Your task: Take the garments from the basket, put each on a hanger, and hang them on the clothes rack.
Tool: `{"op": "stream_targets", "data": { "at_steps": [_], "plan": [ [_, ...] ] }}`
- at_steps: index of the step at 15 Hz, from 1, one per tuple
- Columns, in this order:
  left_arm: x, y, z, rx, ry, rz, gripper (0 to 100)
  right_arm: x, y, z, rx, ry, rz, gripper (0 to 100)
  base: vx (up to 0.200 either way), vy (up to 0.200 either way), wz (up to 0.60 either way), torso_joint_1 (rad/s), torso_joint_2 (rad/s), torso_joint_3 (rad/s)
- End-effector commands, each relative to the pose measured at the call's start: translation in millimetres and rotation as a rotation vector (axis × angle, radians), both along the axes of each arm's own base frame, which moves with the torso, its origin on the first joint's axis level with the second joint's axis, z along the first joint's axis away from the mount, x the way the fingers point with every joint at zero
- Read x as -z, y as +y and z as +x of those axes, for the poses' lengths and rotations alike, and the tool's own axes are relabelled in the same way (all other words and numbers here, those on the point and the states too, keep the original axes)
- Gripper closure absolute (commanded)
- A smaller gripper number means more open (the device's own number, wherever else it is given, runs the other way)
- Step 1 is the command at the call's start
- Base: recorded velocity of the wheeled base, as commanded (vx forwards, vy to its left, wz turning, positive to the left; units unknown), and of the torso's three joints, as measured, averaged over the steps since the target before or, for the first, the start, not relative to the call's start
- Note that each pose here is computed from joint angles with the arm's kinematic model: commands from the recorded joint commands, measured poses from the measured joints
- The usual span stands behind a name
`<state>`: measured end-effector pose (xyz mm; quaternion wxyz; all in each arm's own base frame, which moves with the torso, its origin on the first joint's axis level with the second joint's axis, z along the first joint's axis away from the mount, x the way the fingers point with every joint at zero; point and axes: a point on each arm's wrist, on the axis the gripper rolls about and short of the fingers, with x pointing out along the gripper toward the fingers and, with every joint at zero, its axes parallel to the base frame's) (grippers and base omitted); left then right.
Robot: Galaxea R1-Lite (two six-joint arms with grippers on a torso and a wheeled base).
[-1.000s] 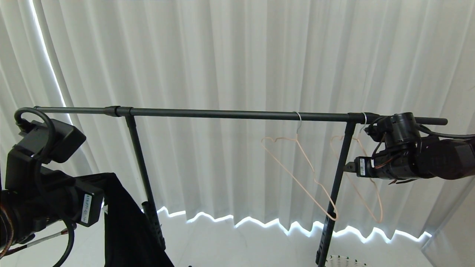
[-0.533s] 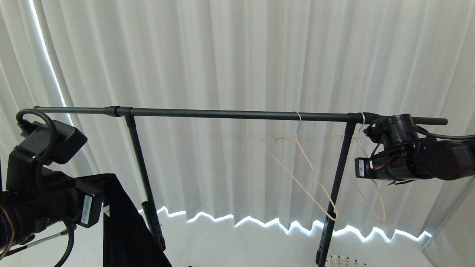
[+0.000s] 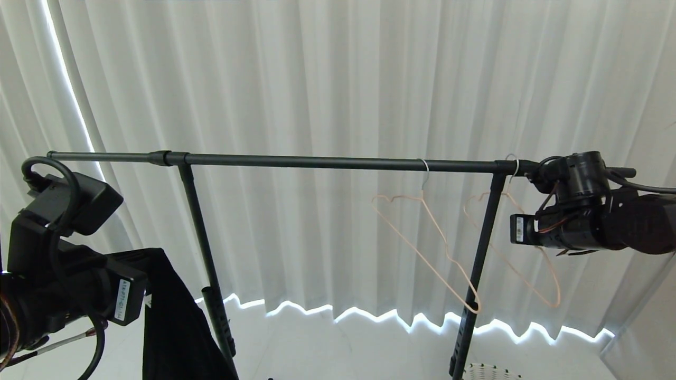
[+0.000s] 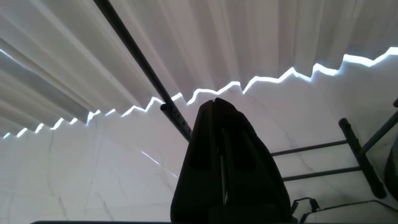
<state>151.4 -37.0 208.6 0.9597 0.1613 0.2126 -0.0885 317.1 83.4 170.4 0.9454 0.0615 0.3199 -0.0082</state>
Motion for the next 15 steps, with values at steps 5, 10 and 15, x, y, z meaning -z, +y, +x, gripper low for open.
{"op": "stream_targets", "data": {
  "at_steps": [5, 10, 15],
  "plan": [
    [-4, 1, 0, -0.004, -0.029, -0.006, 100, -45, -6, -32, -0.011, -0.139, 0.031, 100, 0.0, 0.0, 0.0, 0.0, 0.0, 0.0],
    [-6, 2, 1, -0.021, -0.056, -0.011, 100, -51, -15, -66, -0.028, -0.163, 0.006, 100, 0.0, 0.0, 0.0, 0.0, 0.0, 0.0],
    [-5, 4, 2, -0.058, -0.054, -0.002, 100, -48, -32, -120, -0.048, -0.197, -0.062, 100, -0.08, 0.0, 0.0, 0.0, 0.0, 0.003]
  ]
}}
